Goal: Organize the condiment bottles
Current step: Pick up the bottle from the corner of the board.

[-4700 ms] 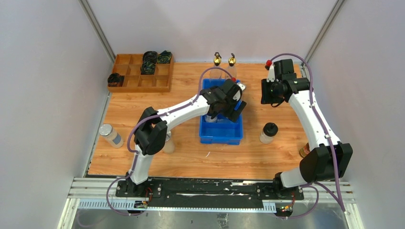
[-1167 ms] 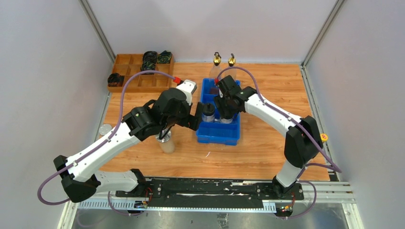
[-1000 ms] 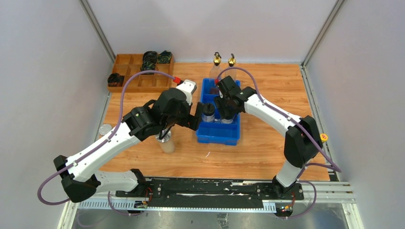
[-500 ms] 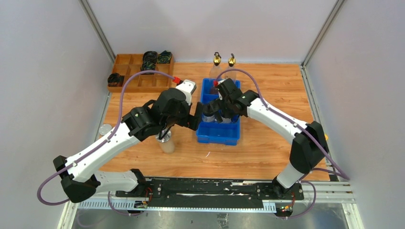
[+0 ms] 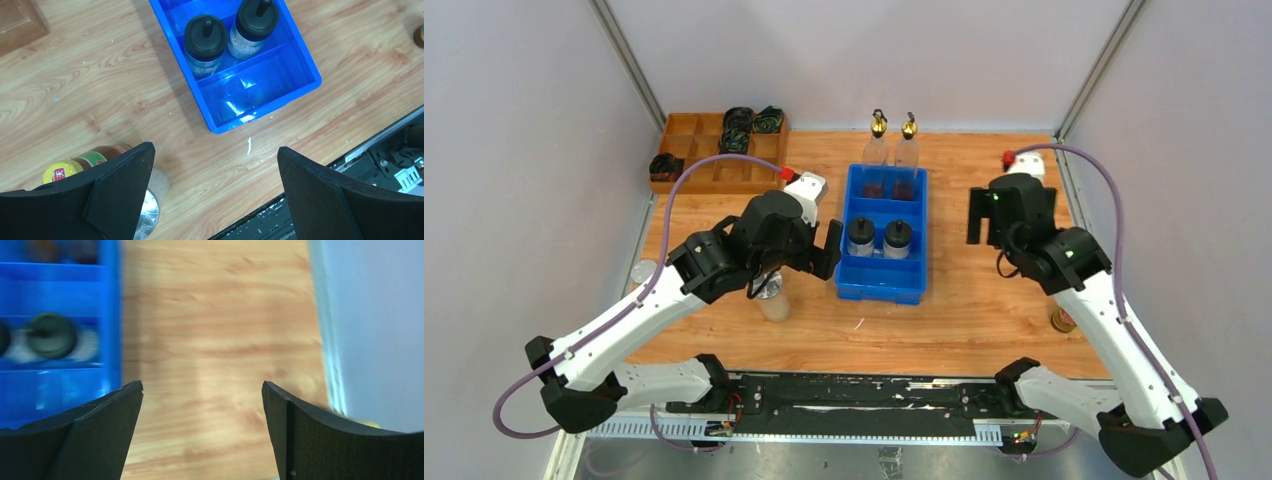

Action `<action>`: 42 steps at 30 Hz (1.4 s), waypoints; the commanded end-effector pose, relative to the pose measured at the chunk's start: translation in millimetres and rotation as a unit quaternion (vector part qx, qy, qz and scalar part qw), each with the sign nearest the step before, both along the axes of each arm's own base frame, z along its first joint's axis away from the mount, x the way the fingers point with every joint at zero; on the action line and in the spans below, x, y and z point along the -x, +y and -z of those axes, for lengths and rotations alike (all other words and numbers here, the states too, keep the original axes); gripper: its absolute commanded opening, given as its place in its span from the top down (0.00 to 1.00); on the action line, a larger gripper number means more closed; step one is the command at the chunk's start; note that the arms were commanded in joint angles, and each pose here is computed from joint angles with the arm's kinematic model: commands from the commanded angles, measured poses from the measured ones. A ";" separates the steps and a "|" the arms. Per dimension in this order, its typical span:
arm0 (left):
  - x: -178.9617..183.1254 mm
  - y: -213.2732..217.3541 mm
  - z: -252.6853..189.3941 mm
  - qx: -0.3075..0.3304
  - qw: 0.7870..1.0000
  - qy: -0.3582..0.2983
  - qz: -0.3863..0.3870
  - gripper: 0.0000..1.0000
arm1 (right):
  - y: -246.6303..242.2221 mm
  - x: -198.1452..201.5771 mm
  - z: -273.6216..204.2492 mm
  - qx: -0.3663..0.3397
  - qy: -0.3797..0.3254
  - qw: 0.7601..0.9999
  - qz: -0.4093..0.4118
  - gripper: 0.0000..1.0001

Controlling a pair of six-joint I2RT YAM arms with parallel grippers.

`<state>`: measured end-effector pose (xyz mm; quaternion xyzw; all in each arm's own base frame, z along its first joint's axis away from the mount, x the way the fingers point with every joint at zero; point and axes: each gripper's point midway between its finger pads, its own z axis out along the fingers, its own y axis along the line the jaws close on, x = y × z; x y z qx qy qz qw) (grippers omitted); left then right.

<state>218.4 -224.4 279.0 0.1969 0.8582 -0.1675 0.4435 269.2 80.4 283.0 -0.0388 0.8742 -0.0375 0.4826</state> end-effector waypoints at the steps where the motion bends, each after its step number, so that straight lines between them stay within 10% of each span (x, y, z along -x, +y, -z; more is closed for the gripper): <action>1: 9.8 -0.4 3.9 0.006 1.000 0.007 0.023 0.00 | -91.5 53.1 32.4 0.091 0.097 0.971 0.198 0.06; 18: 26.2 -22.9 22.6 0.056 0.995 0.025 0.082 0.00 | -179.2 174.9 26.2 0.036 0.061 0.882 0.466 0.00; 42: 13.5 -36.8 28.7 0.077 0.992 0.016 0.098 0.00 | -183.8 124.3 82.4 -0.028 0.075 0.870 0.486 0.00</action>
